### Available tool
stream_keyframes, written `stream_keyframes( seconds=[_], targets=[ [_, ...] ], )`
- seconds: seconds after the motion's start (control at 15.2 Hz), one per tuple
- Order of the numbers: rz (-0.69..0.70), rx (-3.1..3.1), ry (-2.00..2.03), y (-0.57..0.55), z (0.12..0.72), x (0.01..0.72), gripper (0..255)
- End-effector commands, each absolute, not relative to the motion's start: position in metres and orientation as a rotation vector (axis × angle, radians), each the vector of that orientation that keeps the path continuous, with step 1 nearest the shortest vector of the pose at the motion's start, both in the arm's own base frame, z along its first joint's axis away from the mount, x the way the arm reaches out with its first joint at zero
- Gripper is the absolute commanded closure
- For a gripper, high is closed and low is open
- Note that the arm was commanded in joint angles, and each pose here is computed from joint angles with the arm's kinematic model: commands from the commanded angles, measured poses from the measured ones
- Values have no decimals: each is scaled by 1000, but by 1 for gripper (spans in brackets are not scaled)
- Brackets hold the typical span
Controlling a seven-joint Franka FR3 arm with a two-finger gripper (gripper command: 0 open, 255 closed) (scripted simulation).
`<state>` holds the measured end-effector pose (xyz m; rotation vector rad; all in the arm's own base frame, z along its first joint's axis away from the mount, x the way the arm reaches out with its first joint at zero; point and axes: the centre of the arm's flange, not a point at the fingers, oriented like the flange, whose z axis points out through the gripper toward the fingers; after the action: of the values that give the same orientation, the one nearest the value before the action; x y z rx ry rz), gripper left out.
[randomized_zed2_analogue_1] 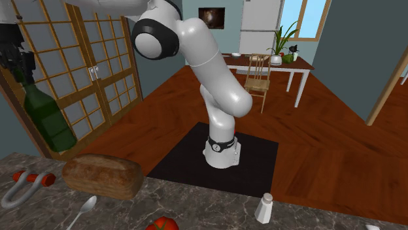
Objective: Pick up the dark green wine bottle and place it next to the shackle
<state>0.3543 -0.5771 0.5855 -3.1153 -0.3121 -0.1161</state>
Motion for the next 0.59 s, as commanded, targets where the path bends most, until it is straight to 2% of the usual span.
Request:
stream_keyframes(
  seconds=[0.0,0.53],
  targets=[
    [-118,-3115,-314,-583,575,355,255],
    [-118,-3115,-314,-583,532,355,255]
  ],
)
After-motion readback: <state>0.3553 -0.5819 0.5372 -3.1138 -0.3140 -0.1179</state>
